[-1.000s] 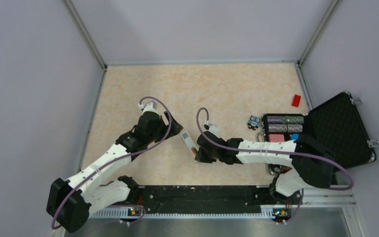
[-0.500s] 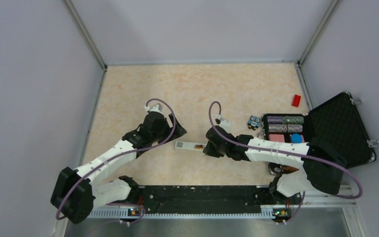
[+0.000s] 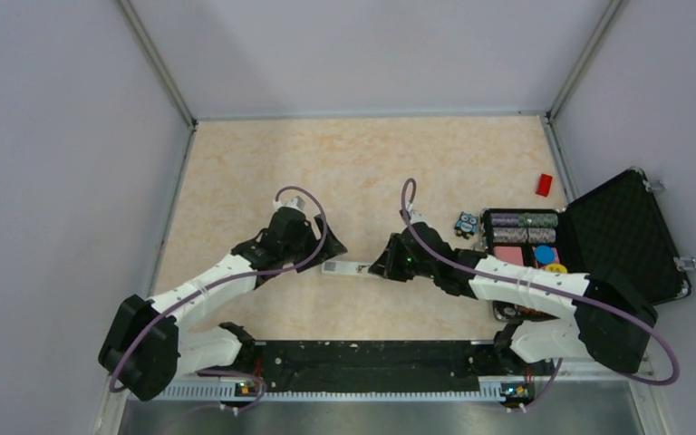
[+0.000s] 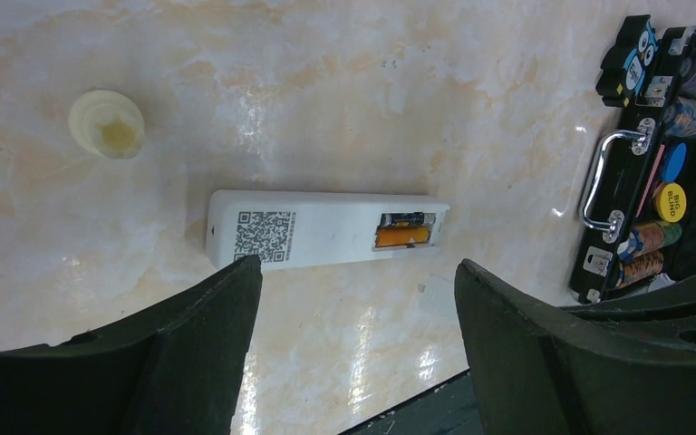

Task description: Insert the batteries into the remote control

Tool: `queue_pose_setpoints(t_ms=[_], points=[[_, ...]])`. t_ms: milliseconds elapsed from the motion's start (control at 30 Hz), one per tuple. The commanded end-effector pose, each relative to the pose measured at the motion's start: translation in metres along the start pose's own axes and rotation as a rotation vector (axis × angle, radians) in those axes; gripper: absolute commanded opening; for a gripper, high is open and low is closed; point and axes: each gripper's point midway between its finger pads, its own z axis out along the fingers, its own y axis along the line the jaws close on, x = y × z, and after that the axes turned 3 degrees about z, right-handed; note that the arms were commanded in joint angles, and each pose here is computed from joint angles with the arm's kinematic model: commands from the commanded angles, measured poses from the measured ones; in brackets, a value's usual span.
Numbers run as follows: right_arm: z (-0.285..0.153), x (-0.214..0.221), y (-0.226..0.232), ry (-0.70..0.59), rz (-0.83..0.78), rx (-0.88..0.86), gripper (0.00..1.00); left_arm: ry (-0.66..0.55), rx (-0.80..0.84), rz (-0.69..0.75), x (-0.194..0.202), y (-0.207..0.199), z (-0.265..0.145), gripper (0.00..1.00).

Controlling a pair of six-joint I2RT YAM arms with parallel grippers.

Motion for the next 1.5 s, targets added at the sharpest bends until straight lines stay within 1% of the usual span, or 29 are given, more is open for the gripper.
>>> queue_pose_setpoints(t_ms=[0,67,267,367,567,733,1100,1267,1467], points=[[0.003,-0.011,0.024,-0.026,0.017,-0.195,0.00,0.002,0.053,-0.005,-0.004,-0.012,0.004,0.81],[0.005,-0.014,0.025,-0.043,0.031,-0.232,0.00,0.021,0.067,0.005,-0.002,-0.015,0.006,0.81],[0.012,-0.018,0.019,-0.092,0.019,-0.252,0.00,0.054,0.068,-0.023,0.002,-0.016,0.012,0.80],[0.016,-0.018,0.013,-0.095,0.024,-0.239,0.00,0.071,0.020,-0.072,0.004,-0.011,0.014,0.81],[0.022,-0.020,0.001,-0.099,0.053,-0.229,0.00,0.082,-0.037,-0.233,0.005,-0.009,0.021,0.83],[0.027,-0.023,-0.004,-0.091,0.059,-0.226,0.00,0.066,-0.068,-0.292,0.002,-0.006,0.024,0.83],[0.035,-0.017,-0.008,-0.044,0.071,-0.211,0.00,0.092,-0.105,-0.327,0.009,0.001,0.029,0.83],[0.037,-0.016,-0.012,-0.047,0.079,-0.200,0.00,0.094,-0.107,-0.329,0.009,0.002,0.029,0.83],[0.034,-0.022,-0.005,-0.079,0.085,-0.237,0.00,0.099,-0.114,-0.327,0.011,0.003,0.029,0.83]])
